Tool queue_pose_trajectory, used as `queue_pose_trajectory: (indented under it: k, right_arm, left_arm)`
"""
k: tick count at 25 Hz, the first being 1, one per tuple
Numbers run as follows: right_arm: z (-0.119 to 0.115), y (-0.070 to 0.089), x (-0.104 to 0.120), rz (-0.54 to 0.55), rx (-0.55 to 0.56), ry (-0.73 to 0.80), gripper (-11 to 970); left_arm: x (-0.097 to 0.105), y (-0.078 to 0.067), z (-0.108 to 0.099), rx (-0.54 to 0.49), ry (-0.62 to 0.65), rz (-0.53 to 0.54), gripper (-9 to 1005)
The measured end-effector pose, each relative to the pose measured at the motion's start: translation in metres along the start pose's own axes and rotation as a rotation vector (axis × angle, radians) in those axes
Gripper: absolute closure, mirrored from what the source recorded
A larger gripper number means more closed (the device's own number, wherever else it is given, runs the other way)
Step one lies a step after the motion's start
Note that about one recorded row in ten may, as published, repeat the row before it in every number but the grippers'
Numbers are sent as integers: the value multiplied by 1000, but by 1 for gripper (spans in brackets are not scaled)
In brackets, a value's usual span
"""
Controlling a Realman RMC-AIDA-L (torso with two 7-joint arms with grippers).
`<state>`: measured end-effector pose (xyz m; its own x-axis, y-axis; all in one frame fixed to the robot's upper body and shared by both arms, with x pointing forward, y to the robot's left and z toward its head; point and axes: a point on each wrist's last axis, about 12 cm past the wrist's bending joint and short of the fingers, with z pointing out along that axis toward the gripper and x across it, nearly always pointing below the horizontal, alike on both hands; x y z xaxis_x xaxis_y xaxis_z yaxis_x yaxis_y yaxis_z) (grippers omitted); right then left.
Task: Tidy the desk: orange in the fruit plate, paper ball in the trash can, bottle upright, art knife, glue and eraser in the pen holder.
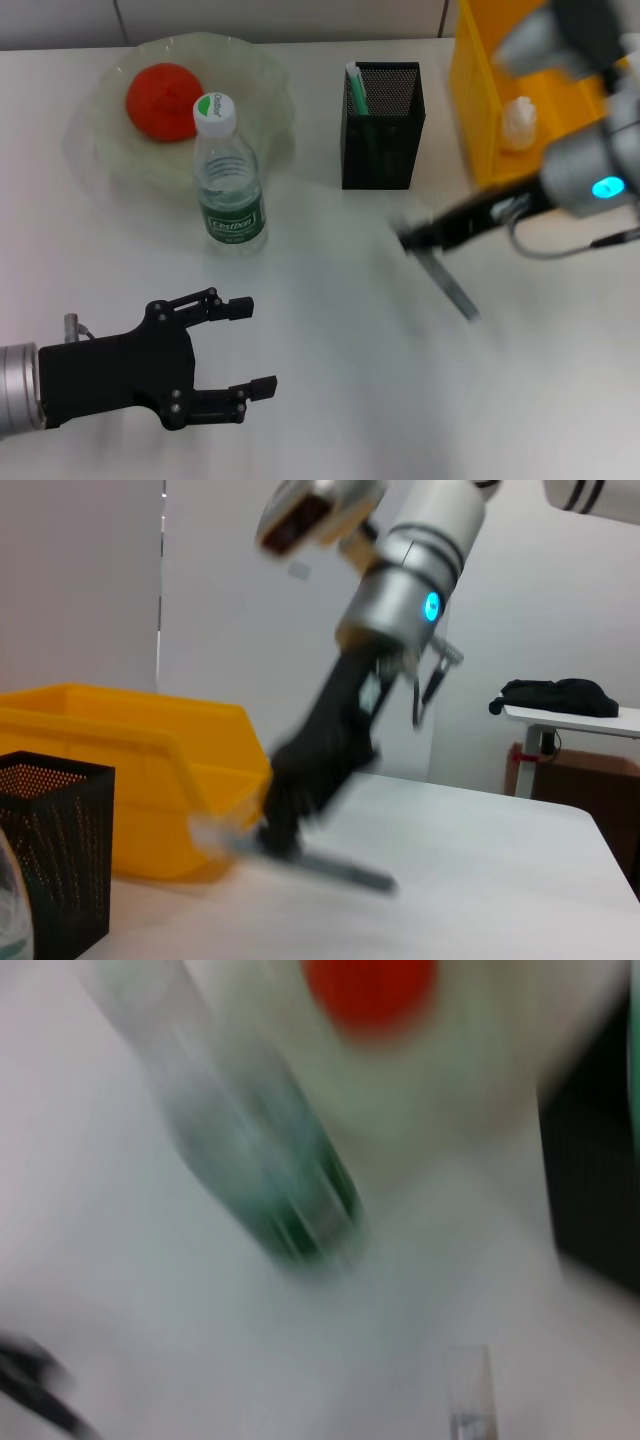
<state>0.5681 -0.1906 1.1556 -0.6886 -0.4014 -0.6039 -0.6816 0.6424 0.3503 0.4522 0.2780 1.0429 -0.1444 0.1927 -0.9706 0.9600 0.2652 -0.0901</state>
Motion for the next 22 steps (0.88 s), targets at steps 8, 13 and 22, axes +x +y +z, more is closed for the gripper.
queue_pose_trajectory:
  k: [8,13,22]
  right_arm:
    - [-46,-14,12,-259,-106,-781,814]
    - [-30,-48,15,-263,29,-1100,817]
    - [35,-60,4,-263,109,-879,820]
  left_arm:
    - [-1,1,1,5,0,3,139]
    - [-2,1,1,6,0,6,139]
    - [-2,2,2,8,1,8,139]
